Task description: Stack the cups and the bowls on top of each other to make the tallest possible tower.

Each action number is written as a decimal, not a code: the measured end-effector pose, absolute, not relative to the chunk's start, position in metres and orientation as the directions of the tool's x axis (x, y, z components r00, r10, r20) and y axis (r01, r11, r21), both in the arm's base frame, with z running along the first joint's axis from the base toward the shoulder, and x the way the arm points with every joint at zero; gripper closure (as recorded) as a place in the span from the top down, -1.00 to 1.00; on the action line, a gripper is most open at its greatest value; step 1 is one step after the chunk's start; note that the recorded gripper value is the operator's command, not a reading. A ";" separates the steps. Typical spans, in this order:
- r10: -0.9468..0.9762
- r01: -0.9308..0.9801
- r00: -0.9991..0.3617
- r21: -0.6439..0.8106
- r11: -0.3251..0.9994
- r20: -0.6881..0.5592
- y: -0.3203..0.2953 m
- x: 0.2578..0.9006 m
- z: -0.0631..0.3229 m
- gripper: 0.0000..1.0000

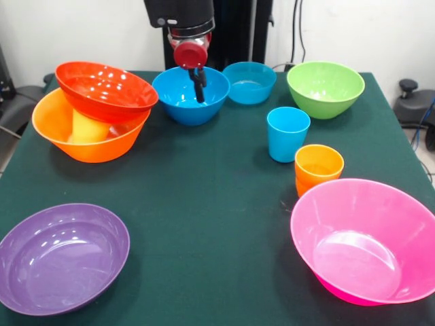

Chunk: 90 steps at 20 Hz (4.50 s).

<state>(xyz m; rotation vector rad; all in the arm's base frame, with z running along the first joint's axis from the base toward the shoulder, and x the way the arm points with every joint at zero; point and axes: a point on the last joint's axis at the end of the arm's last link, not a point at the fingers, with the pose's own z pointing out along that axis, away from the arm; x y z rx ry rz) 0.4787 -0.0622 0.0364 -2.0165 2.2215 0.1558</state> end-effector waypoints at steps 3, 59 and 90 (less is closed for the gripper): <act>-0.980 -0.994 -0.101 -0.019 0.106 -0.172 -0.065 0.482 0.036 1.00; -0.975 -0.994 -0.098 -0.030 0.106 -0.200 -0.079 0.474 0.002 1.00; -0.975 -0.989 -0.147 0.012 0.147 -0.165 -0.099 0.463 -0.034 1.00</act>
